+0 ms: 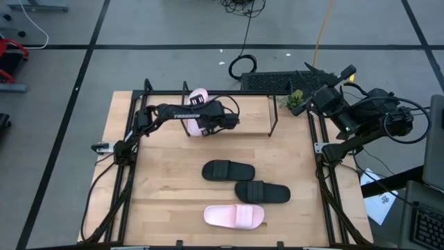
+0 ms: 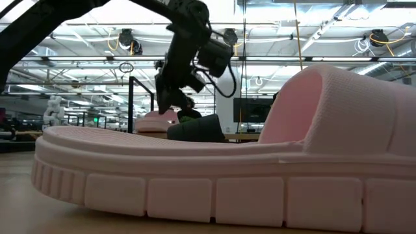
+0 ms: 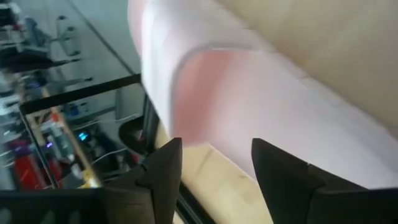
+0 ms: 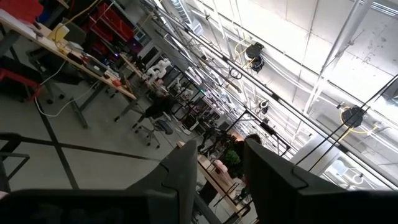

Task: Pick and place slides into the shelf
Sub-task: Put the pink slipper on the shelf

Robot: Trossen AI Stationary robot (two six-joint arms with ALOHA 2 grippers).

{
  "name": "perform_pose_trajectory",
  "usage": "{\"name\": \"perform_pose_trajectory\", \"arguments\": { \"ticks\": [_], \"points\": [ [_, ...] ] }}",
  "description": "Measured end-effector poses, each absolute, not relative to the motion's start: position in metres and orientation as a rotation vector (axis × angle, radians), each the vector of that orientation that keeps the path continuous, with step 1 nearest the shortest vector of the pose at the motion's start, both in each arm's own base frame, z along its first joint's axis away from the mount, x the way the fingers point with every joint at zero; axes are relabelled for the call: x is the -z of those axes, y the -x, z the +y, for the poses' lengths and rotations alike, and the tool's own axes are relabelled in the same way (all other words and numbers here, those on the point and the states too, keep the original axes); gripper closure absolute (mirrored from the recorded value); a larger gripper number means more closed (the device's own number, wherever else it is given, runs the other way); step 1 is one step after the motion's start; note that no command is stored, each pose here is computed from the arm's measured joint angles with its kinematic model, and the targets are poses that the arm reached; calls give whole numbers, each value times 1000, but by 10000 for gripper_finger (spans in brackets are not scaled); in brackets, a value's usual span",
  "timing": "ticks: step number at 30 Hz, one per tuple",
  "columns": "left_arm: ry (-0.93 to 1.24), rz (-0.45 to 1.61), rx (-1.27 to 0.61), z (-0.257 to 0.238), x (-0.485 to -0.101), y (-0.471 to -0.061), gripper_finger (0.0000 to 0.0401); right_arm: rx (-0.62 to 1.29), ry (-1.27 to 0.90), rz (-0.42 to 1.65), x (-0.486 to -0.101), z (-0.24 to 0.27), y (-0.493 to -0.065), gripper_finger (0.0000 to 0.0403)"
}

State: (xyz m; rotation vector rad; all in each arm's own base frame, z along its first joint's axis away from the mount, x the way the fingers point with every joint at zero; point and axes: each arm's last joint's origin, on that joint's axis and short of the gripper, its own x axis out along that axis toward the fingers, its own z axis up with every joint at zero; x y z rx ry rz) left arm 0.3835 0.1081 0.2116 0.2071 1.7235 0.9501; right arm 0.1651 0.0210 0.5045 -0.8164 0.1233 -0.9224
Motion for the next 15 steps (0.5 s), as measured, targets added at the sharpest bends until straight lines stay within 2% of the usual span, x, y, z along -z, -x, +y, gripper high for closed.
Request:
{"name": "perform_pose_trajectory", "arguments": {
  "ticks": [7,15],
  "points": [
    [-186,1618,-871,70,-242,-385,201,924,819,127,-504,21,-165,284],
    [-116,1466,-633,0,-305,-359,201,926,892,163,-505,21,-165,284]
  ]
}}
